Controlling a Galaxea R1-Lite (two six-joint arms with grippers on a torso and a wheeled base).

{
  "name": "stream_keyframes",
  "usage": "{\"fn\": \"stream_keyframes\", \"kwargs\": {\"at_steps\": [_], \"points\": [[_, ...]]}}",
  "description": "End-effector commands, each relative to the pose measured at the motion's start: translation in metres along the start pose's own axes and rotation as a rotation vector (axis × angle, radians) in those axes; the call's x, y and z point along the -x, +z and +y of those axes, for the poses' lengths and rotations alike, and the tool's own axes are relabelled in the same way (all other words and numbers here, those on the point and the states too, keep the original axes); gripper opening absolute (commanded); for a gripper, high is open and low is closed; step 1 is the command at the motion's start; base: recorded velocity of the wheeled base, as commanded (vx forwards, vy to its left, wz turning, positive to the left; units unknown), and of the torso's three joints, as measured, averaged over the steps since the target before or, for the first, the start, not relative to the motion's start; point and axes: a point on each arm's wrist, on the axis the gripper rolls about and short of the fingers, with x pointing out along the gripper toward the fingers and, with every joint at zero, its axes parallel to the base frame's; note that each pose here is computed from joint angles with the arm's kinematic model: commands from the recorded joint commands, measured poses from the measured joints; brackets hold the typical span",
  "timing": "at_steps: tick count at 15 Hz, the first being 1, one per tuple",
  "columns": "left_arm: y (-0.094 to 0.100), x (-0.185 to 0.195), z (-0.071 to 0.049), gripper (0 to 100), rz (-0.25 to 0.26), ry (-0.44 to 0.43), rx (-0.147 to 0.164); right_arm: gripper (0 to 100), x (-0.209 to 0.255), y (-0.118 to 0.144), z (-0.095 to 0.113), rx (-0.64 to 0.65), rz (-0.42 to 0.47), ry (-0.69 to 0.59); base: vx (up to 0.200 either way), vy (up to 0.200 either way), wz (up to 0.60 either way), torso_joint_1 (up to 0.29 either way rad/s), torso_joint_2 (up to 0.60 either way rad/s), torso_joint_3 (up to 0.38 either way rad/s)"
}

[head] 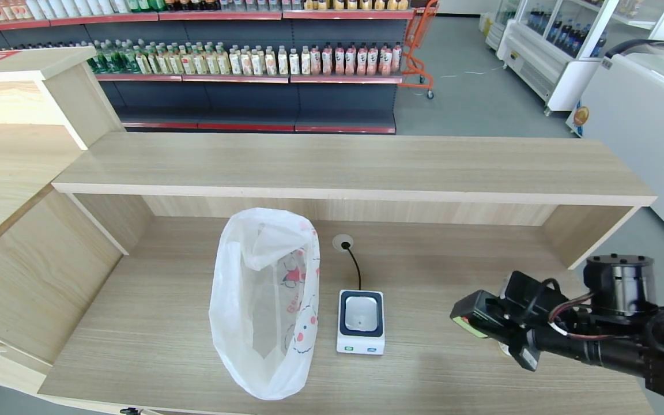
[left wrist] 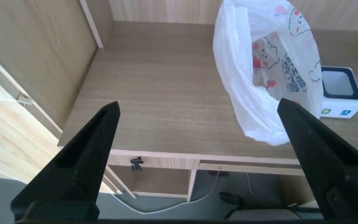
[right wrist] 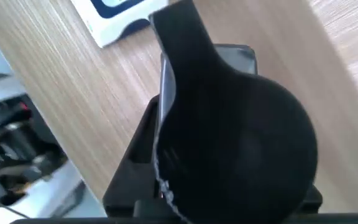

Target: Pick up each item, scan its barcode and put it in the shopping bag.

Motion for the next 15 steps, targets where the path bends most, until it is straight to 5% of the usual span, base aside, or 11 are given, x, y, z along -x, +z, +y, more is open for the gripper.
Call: {"fn": "stream_keyframes", "kwargs": {"at_steps": [1, 5, 7, 10, 11, 15], "points": [[0.000, 0.000, 0.000, 100, -0.001, 0.000, 0.000, 0, 0.040, -0.002, -0.015, 0.358, -0.086, -0.073, 0.000, 0.000, 0.00, 0.000, 0.00, 0.000], [0.000, 0.000, 0.000, 100, -0.001, 0.000, 0.000, 0, 0.048, -0.005, -0.012, 1.006, -0.314, -0.014, 0.000, 0.000, 0.00, 0.000, 0.00, 0.000], [0.000, 0.000, 0.000, 100, -0.001, 0.000, 0.000, 0, 0.047, 0.008, 0.006, 1.336, -0.526, 0.000, 0.000, 0.000, 0.00, 0.000, 0.00, 0.000], [0.000, 0.000, 0.000, 100, -0.001, 0.000, 0.000, 0, 0.047, 0.007, 0.016, 1.482, -0.576, 0.038, 0.000, 0.000, 0.00, 0.000, 0.00, 0.000], [0.000, 0.000, 0.000, 100, -0.001, 0.000, 0.000, 0, 0.051, 0.009, 0.020, 1.612, -0.662, 0.007, 0.000, 0.000, 0.00, 0.000, 0.00, 0.000], [0.000, 0.000, 0.000, 100, -0.001, 0.000, 0.000, 0, 0.047, 0.033, 0.041, 1.763, -0.858, -0.005, 0.000, 0.000, 0.00, 0.000, 0.00, 0.000]]}}
